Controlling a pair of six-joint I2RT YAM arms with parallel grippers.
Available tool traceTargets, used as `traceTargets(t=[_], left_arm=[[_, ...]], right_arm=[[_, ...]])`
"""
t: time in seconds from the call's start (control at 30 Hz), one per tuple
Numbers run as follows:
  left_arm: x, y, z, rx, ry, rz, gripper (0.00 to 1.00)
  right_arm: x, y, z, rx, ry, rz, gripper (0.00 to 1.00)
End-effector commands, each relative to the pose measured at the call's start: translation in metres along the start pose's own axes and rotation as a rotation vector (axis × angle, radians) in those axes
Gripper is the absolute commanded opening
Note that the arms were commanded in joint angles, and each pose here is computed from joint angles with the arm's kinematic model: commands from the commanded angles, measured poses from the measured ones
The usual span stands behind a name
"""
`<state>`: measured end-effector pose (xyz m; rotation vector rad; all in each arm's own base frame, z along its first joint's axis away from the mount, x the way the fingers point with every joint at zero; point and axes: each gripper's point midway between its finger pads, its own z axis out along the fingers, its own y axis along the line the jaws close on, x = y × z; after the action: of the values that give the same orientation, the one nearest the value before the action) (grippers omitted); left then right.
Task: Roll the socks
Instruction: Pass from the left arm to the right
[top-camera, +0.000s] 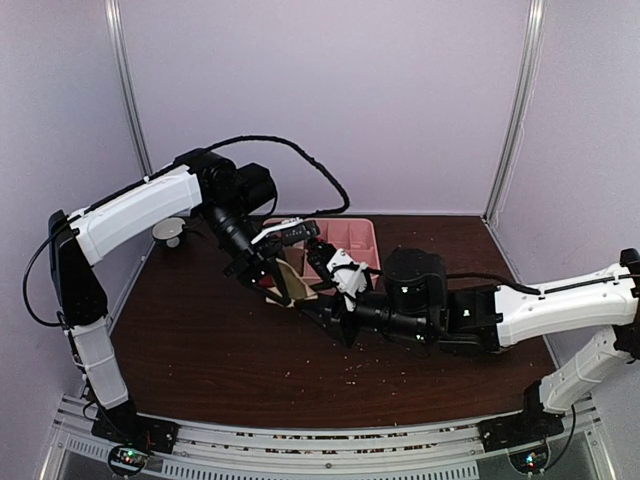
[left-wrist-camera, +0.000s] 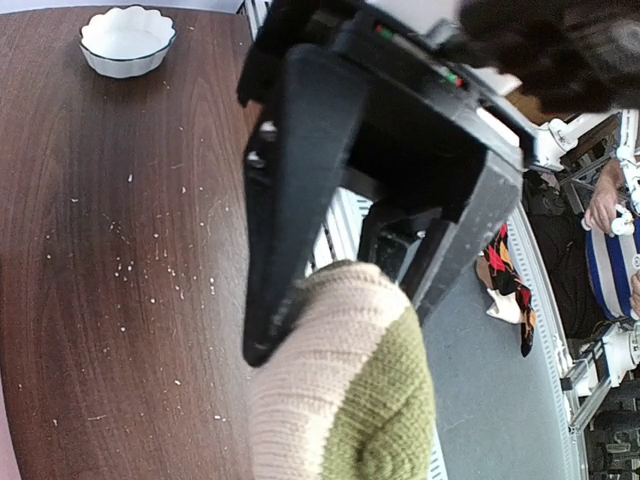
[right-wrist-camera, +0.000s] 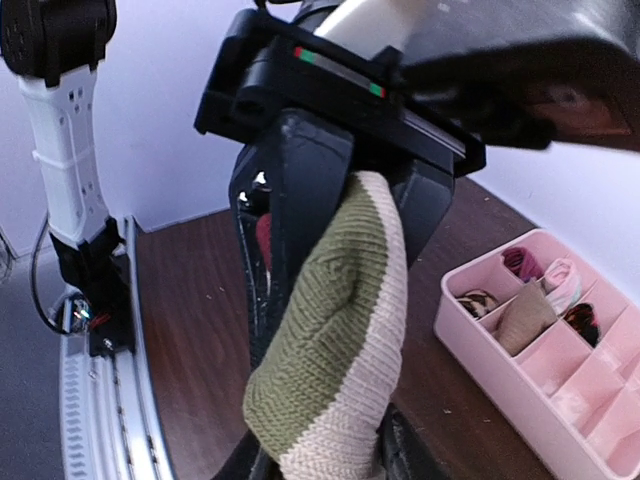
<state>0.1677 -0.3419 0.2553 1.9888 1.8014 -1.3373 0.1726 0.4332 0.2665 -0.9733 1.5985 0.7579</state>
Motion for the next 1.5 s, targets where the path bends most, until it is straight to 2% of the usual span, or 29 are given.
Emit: traceTargets(t=[0.0, 0.17, 0.63, 0.7, 0.8, 0.83, 0.93, 1.03, 1.17, 1.2, 1.23, 1.33, 1.47], left_arm=[[-0.015, -0.003, -0.006, 0.014, -0.057, 0.028, 0.0], [-0.017, 0.002, -0.007, -0.01, -0.054, 0.031, 0.0], [-0.011, 0.006, -0.007, -0.039, -0.025, 0.04, 0.0], [-0.012, 0.007, -0.008, -0.048, -0.023, 0.048, 0.0], [-0.013, 0.007, -0.01, -0.064, -0.021, 0.057, 0.0], [-0.014, 0.007, -0.011, -0.065, -0.02, 0.059, 0.0], [-0.019, 0.0, -0.014, -0.049, -0.034, 0.061, 0.0], [-0.024, -0.011, -0.017, -0.006, -0.051, 0.037, 0.18], [-0.031, -0.018, -0.023, 0.096, -0.13, -0.046, 0.31], [-0.033, -0.017, -0.026, 0.12, -0.158, -0.076, 0.41], [-0.035, -0.014, -0.03, 0.132, -0.186, -0.106, 0.47], [-0.038, -0.014, -0.036, 0.158, -0.232, -0.147, 0.54], [-0.045, -0.022, -0.041, 0.188, -0.288, -0.175, 0.56]], right_arm=[[-0.021, 0.007, -0.012, -0.129, -0.15, 0.2, 0.35], [-0.029, 0.009, -0.013, -0.221, -0.192, 0.307, 0.41], [-0.04, 0.02, -0.004, -0.367, -0.245, 0.442, 0.4], [-0.041, 0.02, -0.003, -0.39, -0.253, 0.47, 0.34], [-0.041, 0.015, 0.001, -0.424, -0.265, 0.535, 0.04], [-0.039, 0.013, 0.001, -0.437, -0.267, 0.554, 0.0], [-0.028, 0.007, 0.004, -0.423, -0.257, 0.573, 0.0], [-0.012, 0.001, 0.01, -0.347, -0.192, 0.5, 0.0], [-0.004, -0.008, 0.008, -0.238, -0.16, 0.389, 0.0], [-0.004, -0.014, 0.006, -0.194, -0.169, 0.356, 0.0], [-0.005, -0.018, 0.002, -0.163, -0.175, 0.337, 0.0], [-0.005, -0.027, 0.0, -0.09, -0.165, 0.274, 0.0], [-0.013, -0.032, 0.0, -0.021, -0.176, 0.209, 0.0]])
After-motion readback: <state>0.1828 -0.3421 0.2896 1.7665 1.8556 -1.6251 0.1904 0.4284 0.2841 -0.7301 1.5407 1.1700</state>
